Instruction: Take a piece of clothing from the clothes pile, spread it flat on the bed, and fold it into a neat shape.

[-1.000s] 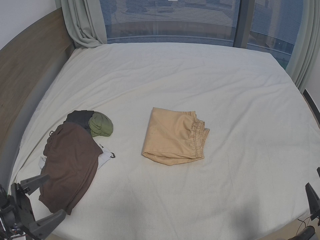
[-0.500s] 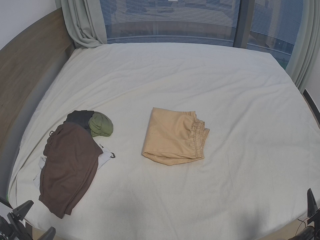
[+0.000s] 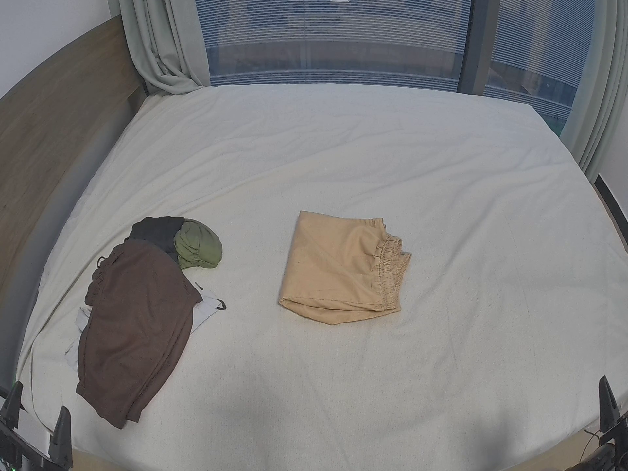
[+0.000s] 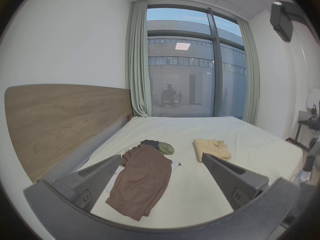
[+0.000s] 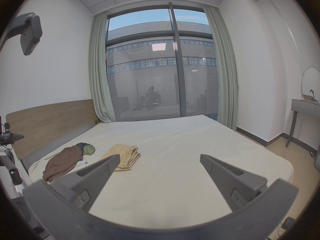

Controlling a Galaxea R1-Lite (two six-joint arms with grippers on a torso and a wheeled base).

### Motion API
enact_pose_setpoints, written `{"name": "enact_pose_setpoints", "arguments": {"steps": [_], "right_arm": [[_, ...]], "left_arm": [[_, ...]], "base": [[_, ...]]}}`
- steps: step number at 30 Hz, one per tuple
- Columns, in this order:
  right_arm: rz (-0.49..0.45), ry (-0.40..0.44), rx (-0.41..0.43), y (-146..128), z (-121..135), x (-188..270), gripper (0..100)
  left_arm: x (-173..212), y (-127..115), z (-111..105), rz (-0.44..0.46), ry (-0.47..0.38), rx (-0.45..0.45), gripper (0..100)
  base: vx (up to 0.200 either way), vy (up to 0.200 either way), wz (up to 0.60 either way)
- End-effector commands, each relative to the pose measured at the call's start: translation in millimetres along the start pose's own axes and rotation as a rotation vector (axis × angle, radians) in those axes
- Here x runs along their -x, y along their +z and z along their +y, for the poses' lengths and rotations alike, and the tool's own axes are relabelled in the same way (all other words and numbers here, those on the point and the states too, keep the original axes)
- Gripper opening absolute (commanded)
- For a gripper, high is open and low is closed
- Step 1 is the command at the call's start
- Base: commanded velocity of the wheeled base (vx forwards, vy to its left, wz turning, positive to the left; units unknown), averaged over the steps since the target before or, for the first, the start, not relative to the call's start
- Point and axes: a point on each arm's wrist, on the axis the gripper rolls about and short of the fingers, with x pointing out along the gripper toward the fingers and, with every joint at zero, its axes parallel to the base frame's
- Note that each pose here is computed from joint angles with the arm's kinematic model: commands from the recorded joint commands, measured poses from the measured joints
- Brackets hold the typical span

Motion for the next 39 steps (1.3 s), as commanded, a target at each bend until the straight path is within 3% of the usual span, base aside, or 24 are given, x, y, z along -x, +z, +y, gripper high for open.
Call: {"name": "enact_pose_setpoints", "arguments": {"steps": [1,5,9,19,27,31,39], "right_arm": [[0.007,0.010,0.015,-5.1,-0.2,-0.1,100],[0.008,0.030,0.037,-5.2,0.3,-0.1,100],[0.011,0.029,0.017,-5.5,0.1,-0.1,100],[0.017,0.037,0.017,-6.0,0.3,-0.1,100],[0.013,0.034,0.008,-5.7,0.3,-0.1,100],[0.018,0.035,-0.046,-6.0,0.2,-0.1,100],[0.011,0.035,-0.009,-5.3,0.5,-0.1,100]], "left_arm": [[1.1,-5.2,0.1,0.014,-0.001,-0.049,100],[2.4,-4.7,-0.5,0.041,-0.032,-0.055,100],[0.8,-3.5,-1.9,-0.016,-0.091,-0.062,100],[1.1,-10.0,-0.9,0.057,-0.041,-0.061,100],[0.6,-10.9,-0.6,0.053,-0.029,-0.035,100],[0.6,-11.1,-0.4,0.055,-0.029,-0.033,100],[0.6,-10.9,-0.4,0.053,-0.029,-0.039,100]], "base": [[0.000,0.000,0.00],[0.000,0.000,0.00],[0.000,0.000,0.00],[0.000,0.000,0.00],[0.000,0.000,0.00],[0.000,0.000,0.00],[0.000,0.000,0.00]]}}
